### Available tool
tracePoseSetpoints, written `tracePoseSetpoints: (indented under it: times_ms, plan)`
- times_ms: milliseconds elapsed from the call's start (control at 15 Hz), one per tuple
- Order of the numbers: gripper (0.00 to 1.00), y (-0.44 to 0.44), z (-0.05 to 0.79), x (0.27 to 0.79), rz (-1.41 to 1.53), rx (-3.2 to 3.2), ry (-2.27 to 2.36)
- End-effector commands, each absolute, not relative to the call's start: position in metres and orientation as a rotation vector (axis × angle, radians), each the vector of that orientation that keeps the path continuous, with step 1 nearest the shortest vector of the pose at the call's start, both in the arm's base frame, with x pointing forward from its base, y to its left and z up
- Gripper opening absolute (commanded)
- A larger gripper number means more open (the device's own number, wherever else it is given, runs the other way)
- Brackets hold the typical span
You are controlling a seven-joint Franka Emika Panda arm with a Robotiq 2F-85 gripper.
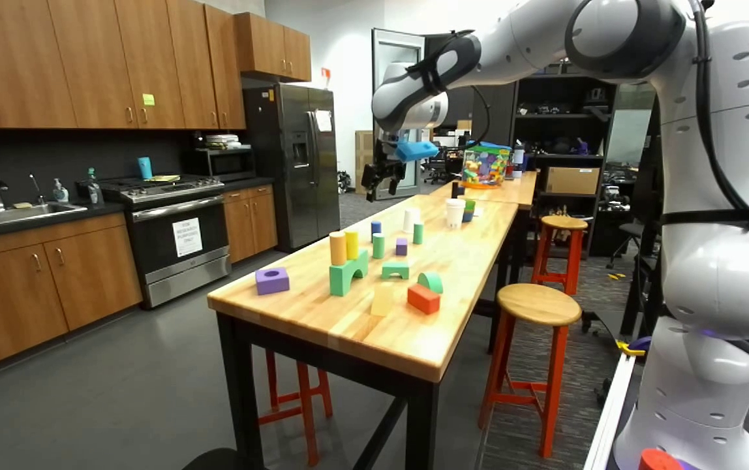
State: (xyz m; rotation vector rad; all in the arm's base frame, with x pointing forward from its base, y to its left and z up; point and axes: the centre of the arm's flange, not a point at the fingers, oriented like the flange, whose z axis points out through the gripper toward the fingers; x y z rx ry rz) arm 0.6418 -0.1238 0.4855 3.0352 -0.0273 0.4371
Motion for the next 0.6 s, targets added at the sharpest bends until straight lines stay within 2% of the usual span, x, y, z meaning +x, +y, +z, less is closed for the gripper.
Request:
tracePoseSetpoints:
  times_ms: [0, 533]
  plan:
    - [1.00, -0.120, 0.485, 0.632, 0.386, 3.049, 0.063]
    - [1.00, -0.128, 0.474, 0.589, 0.336, 2.946, 0.176]
